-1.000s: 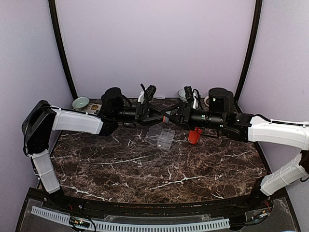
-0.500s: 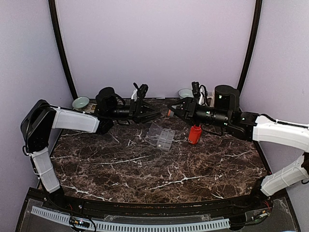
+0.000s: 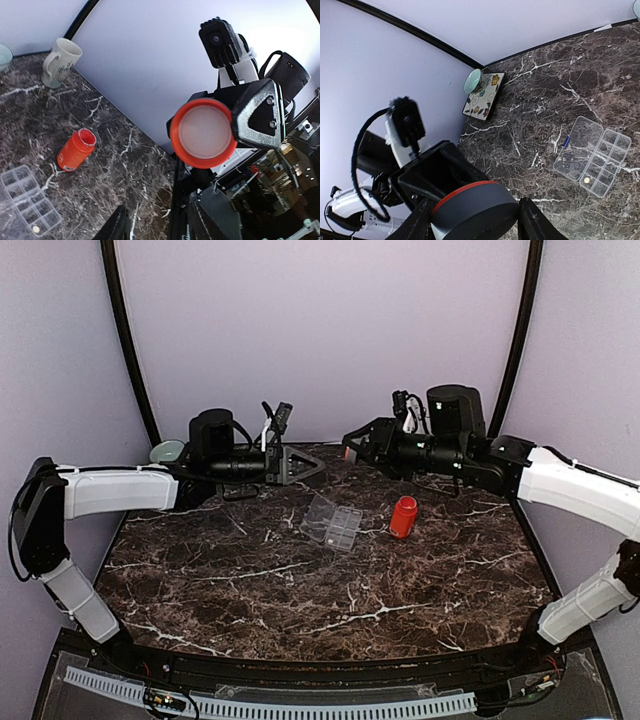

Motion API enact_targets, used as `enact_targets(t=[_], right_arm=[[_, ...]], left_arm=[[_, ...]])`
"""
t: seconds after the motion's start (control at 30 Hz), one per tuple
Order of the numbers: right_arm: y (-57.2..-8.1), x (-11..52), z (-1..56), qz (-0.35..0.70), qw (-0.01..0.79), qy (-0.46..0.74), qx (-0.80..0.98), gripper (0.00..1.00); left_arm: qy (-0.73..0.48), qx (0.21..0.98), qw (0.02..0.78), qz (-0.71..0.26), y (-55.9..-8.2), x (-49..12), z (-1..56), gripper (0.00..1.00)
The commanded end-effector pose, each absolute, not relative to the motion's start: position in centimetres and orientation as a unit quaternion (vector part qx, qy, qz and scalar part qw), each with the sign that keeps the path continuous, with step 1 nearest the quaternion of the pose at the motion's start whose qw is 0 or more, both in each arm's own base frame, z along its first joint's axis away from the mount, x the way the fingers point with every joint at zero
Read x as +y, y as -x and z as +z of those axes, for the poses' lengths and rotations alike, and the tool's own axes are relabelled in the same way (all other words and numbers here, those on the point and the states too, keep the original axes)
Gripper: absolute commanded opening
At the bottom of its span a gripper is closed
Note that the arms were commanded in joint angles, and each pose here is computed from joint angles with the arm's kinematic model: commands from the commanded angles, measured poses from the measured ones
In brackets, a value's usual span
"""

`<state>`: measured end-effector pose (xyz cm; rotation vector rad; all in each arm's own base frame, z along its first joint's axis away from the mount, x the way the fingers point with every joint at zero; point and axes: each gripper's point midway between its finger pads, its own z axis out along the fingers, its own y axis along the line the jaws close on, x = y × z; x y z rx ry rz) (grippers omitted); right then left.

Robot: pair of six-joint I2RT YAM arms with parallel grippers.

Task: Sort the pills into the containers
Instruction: Pass from the right arm to the left

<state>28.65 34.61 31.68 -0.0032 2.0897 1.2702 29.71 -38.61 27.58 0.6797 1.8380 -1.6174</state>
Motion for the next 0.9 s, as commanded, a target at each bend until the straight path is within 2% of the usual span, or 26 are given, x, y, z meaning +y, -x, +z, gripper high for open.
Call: enact_targets(t=[0.0, 0.87], right_arm=[[-29.6, 34.3, 30.4, 0.436, 0.322, -0.025, 0.840, 0.37], [-29.1, 37.0, 28.5, 0.463, 0.230, -0.048, 0.855, 0.36]], left_arm=[[-0.280, 0.711, 0.373, -0.526, -30.1, -37.6, 26.9, 0.43], [-0.376, 0.657, 0.416, -0.504, -27.5, -40.4, 29.2, 0.40]])
